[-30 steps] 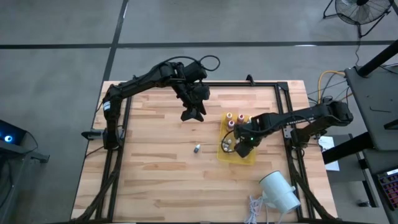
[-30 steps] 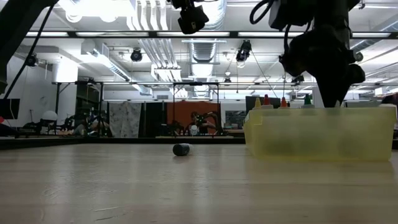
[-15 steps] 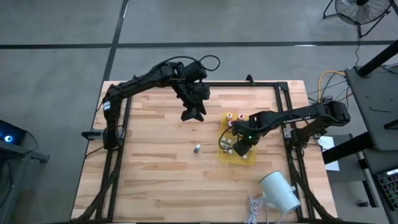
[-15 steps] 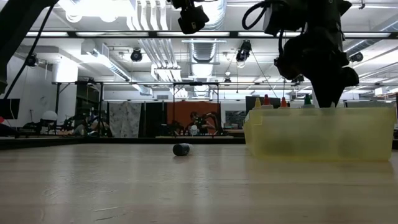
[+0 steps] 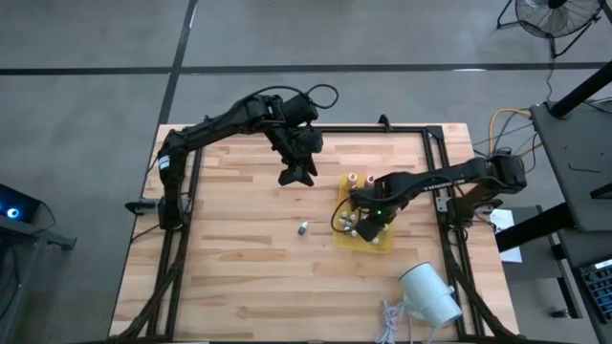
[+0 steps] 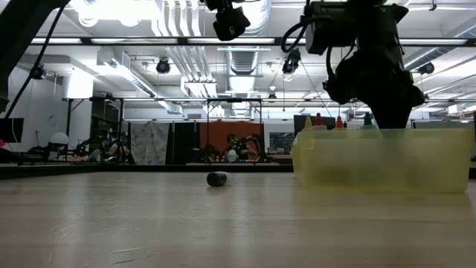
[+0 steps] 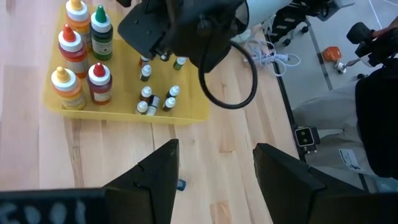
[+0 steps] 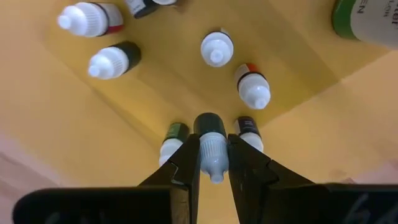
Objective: Pick & Place food coloring
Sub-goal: Put the top small dark blue food coloring bottle into the yellow bin, then put the small dark blue food coloring bottle into the yellow bin
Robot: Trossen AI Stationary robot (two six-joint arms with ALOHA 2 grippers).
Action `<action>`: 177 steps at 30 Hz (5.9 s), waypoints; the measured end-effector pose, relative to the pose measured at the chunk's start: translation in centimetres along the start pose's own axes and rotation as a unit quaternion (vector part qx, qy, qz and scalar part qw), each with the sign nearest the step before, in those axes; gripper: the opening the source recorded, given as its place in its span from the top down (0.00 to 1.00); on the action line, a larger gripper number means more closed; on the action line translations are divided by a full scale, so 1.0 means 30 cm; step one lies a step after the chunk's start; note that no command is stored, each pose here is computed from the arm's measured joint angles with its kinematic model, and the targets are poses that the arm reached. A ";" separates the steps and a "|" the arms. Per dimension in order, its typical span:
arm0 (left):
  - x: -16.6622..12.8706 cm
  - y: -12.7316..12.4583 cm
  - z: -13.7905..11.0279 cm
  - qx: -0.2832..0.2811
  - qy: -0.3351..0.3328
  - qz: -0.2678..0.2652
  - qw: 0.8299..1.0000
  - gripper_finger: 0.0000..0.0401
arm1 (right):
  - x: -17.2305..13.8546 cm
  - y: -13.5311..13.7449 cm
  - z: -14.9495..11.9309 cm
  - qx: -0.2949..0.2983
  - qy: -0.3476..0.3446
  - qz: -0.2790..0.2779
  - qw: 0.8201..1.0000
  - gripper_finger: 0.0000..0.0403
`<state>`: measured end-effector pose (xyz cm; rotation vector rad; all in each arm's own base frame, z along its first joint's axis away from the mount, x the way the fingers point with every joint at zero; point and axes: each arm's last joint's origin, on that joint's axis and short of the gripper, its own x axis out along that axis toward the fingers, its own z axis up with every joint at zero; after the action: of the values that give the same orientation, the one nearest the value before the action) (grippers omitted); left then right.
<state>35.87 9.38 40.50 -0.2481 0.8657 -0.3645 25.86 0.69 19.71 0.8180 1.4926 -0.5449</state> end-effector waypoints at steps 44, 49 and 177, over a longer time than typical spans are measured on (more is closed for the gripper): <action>-0.004 0.007 -0.001 -0.002 -0.001 0.002 1.000 0.55 | 0.081 0.012 0.032 0.024 -0.002 -0.044 0.999 0.85; -0.005 0.008 -0.002 -0.002 -0.001 0.003 1.000 0.55 | 0.081 0.012 0.032 0.026 -0.003 -0.045 0.999 0.78; 0.680 -0.114 -0.277 -0.500 0.071 0.306 0.807 0.56 | -0.683 -0.151 -0.336 -0.339 -0.356 0.123 0.862 0.68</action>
<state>40.79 -2.60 22.36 -0.8972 1.1737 0.7383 15.07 2.04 40.31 0.1862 0.7684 -0.0705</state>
